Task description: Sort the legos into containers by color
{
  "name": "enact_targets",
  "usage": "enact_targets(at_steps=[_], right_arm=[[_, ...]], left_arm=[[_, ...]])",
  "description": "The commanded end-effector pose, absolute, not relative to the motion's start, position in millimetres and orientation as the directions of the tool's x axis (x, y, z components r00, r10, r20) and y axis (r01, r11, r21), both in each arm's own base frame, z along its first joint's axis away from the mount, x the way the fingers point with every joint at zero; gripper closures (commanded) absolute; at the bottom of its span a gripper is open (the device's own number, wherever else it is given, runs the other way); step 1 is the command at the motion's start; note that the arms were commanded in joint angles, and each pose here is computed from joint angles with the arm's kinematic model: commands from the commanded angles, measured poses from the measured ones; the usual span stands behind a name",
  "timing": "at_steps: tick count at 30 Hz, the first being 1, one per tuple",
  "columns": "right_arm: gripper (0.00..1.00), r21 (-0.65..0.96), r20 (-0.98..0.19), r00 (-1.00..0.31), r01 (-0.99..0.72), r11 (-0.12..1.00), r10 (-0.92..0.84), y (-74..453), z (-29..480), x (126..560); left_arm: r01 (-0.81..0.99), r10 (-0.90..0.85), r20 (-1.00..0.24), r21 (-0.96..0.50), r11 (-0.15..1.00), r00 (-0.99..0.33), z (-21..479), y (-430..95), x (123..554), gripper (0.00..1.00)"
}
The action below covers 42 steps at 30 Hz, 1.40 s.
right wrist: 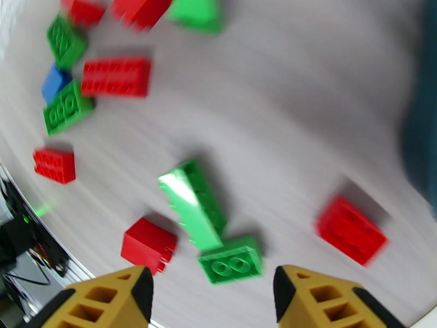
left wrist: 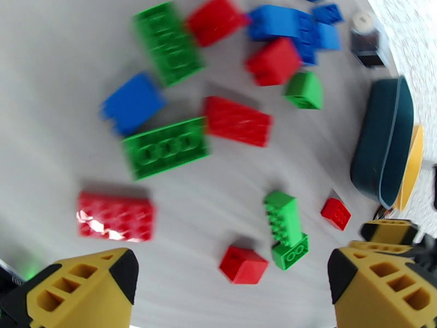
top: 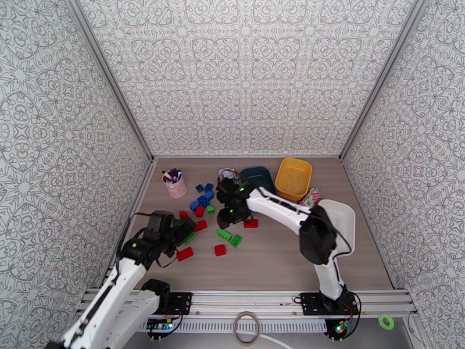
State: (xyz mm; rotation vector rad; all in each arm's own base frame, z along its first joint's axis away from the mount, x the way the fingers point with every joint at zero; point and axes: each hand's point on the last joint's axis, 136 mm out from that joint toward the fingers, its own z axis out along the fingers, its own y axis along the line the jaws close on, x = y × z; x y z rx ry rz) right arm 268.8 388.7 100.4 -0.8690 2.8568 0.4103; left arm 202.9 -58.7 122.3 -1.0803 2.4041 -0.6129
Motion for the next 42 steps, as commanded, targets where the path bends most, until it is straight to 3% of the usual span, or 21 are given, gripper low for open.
enact_targets(at_steps=[1, 12, 22, 27, 31, 37, 42], right_arm=[[0.35, 0.178, -0.158, -0.784, -0.621, 0.764, -0.6, 394.8, 93.2, 260.3], [0.38, 0.134, -0.101, -0.788, -0.616, 0.776, -0.608, 405.5, 52.4, 261.3], [0.48, 0.118, -0.079, -0.798, -0.603, 0.789, -0.598, 407.7, 34.6, 263.2], [0.58, 0.112, -0.076, -0.805, -0.594, 0.797, -0.589, 408.5, 32.8, 264.8], [0.71, 0.119, -0.117, -0.818, -0.574, 0.81, -0.563, 411.3, 46.6, 270.6], [0.81, 0.159, -0.188, -0.857, -0.508, 0.847, -0.479, 406.3, 82.4, 290.1], [0.84, 0.224, -0.276, -0.896, -0.412, 0.883, -0.348, 380.6, 131.2, 316.6]], left_arm=[[-0.644, -0.798, -0.093, -0.538, 0.544, -0.596, 106.9, -56.6, 175.3, 0.03], [-0.669, -0.808, -0.048, -0.533, 0.518, -0.588, 97.0, -55.9, 163.0, 0.03], [-0.661, -0.797, -0.018, -0.547, 0.513, -0.604, 95.4, -62.7, 168.6, 0.03], [-0.648, -0.783, -0.006, -0.558, 0.518, -0.622, 95.1, -67.3, 174.0, 0.03], [-0.603, -0.762, -0.02, -0.599, 0.527, -0.647, 102.8, -74.0, 187.6, 0.03], [-0.512, -0.71, -0.079, -0.637, 0.576, -0.699, 121.5, -88.6, 217.2, 0.05], [-0.384, -0.61, -0.155, -0.651, 0.655, -0.777, 139.7, -127.5, 249.5, 0.05]])
